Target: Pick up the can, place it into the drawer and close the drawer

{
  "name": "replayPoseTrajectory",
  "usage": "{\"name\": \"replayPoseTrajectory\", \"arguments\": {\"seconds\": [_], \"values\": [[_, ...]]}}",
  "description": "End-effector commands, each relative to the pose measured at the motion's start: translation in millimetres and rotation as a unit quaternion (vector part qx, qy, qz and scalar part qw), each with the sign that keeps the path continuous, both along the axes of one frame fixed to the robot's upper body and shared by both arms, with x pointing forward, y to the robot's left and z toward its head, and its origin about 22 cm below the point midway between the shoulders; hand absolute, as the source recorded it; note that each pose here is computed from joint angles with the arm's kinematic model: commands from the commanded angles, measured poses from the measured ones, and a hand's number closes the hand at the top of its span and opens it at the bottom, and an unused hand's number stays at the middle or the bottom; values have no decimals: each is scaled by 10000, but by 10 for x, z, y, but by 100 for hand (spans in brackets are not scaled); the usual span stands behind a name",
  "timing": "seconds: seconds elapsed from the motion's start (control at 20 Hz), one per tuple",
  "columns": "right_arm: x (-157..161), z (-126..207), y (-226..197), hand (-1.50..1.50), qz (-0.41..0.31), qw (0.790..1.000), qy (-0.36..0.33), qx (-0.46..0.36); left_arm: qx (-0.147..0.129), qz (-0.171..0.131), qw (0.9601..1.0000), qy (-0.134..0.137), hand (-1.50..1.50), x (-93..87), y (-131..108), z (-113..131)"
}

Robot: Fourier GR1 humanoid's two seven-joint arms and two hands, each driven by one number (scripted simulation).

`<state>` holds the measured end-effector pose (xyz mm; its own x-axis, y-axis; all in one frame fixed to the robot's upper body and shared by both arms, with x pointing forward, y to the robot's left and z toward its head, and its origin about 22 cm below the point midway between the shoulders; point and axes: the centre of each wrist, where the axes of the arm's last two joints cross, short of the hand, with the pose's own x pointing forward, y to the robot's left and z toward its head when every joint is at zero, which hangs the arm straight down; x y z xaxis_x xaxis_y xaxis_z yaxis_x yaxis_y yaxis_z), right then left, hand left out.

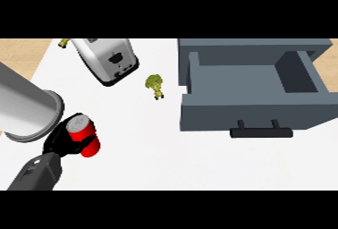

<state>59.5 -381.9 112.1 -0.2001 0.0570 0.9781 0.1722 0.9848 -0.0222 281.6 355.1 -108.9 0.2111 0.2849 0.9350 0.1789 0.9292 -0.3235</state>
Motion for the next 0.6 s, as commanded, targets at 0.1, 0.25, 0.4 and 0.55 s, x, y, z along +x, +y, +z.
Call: {"name": "replayPoseTrajectory", "arguments": {"seconds": [0.1, 0.25, 0.4, 0.55], "values": [[-2, 24, 52, -150, -84, 9999, -63, 55, -257, -529, 9969, -529, 150, 251, -193, 210], [-46, 167, 135, -150, -35, 10000, 43, 27, -380, -536, 9955, -682, 150, 396, -348, 333], [-65, 7, 156, -150, 25, 10000, -17, 44, -403, 378, 9963, -660, 150, 342, -712, 236], [19, 28, 82, -150, -125, 9999, -24, 89, -405, 1249, 9885, -747, 150, 454, -926, 361]]}}
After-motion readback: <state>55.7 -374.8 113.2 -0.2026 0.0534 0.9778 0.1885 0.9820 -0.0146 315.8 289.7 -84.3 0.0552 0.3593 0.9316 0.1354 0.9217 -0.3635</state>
